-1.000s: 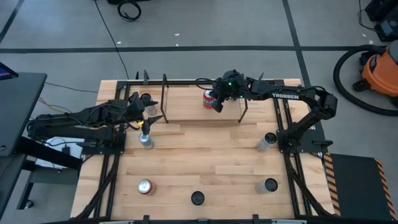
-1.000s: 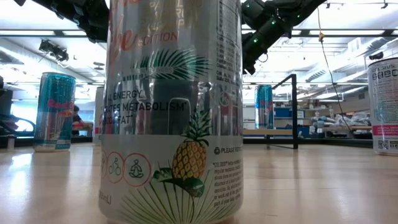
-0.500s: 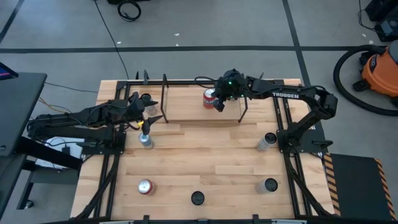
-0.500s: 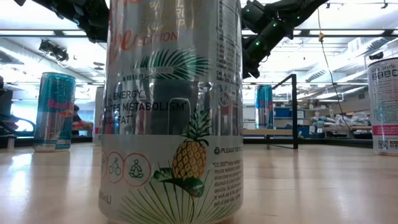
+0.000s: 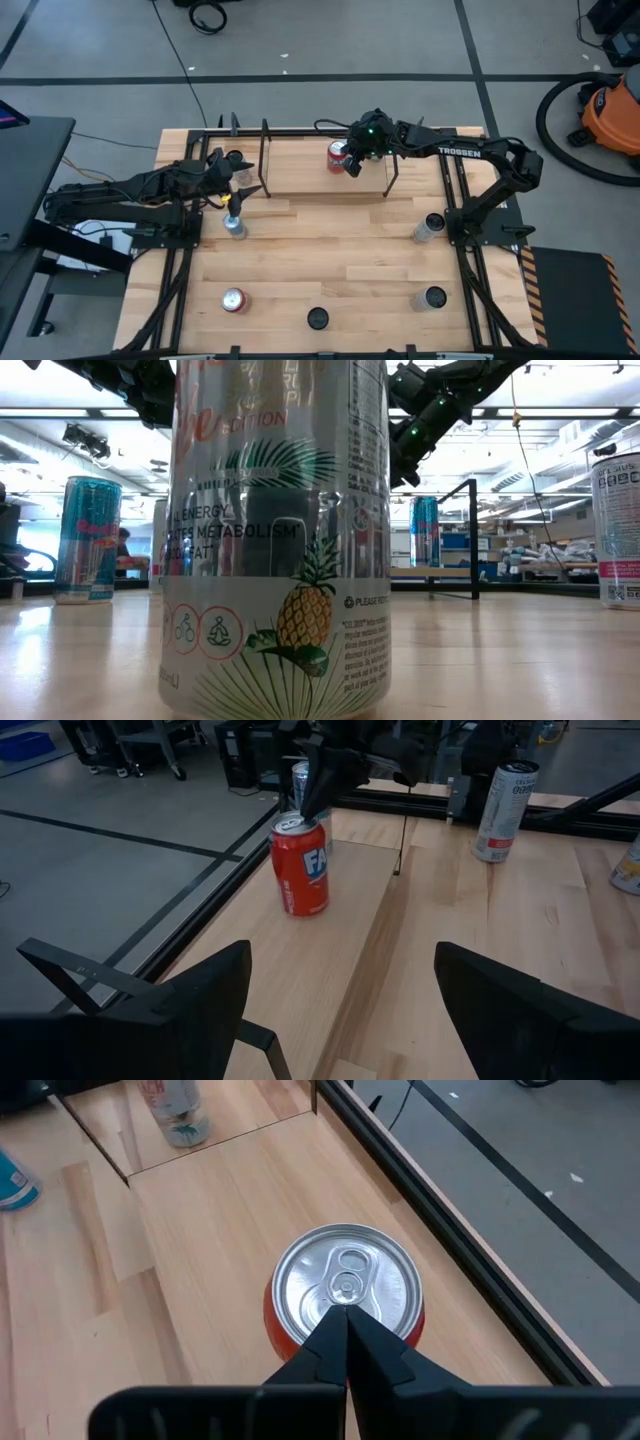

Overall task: Place canned beverage on shelf
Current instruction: Put the top orange soda can on the shelf

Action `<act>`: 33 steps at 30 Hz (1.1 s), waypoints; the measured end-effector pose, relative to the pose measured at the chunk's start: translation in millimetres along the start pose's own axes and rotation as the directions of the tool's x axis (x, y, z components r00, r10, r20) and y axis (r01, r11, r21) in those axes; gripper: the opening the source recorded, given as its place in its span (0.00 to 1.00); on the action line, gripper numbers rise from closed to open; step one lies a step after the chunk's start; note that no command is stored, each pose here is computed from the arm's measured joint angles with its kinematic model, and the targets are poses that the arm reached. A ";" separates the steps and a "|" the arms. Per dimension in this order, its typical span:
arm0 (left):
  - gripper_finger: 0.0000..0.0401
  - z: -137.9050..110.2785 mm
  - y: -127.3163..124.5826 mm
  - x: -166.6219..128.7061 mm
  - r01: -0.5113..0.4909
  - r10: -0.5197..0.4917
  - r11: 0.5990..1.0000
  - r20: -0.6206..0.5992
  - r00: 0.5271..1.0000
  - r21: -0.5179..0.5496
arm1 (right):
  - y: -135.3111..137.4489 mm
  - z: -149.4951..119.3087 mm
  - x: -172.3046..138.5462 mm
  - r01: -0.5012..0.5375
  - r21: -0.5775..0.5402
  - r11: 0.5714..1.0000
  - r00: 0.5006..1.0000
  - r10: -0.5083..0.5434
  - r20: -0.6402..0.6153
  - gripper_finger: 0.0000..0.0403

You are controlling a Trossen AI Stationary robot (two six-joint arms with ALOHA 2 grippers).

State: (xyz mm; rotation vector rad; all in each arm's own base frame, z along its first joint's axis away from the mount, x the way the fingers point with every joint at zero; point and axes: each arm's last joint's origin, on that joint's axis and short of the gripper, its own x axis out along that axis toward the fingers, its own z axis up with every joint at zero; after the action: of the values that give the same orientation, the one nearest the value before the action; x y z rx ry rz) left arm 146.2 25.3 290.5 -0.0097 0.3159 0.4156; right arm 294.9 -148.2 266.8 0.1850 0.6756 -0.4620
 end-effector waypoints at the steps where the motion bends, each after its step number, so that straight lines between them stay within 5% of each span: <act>1: 0.79 0.0 0.0 0.0 0.000 0.000 1.000 0.000 1.000 0.000 | -0.7 0.0 0.0 0.002 0.004 1.000 1.000 -0.002 0.000 0.02; 33: 0.79 0.0 -0.1 0.0 0.000 0.000 1.000 0.000 1.000 0.000 | -1.7 3.9 0.0 0.046 0.043 0.998 0.998 -0.048 0.042 0.02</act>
State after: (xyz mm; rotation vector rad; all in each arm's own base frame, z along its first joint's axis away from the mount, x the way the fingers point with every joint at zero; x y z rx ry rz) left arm 146.2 25.3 290.4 -0.0097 0.3162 0.4152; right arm 296.3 -150.8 269.8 0.1988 0.6290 -0.5247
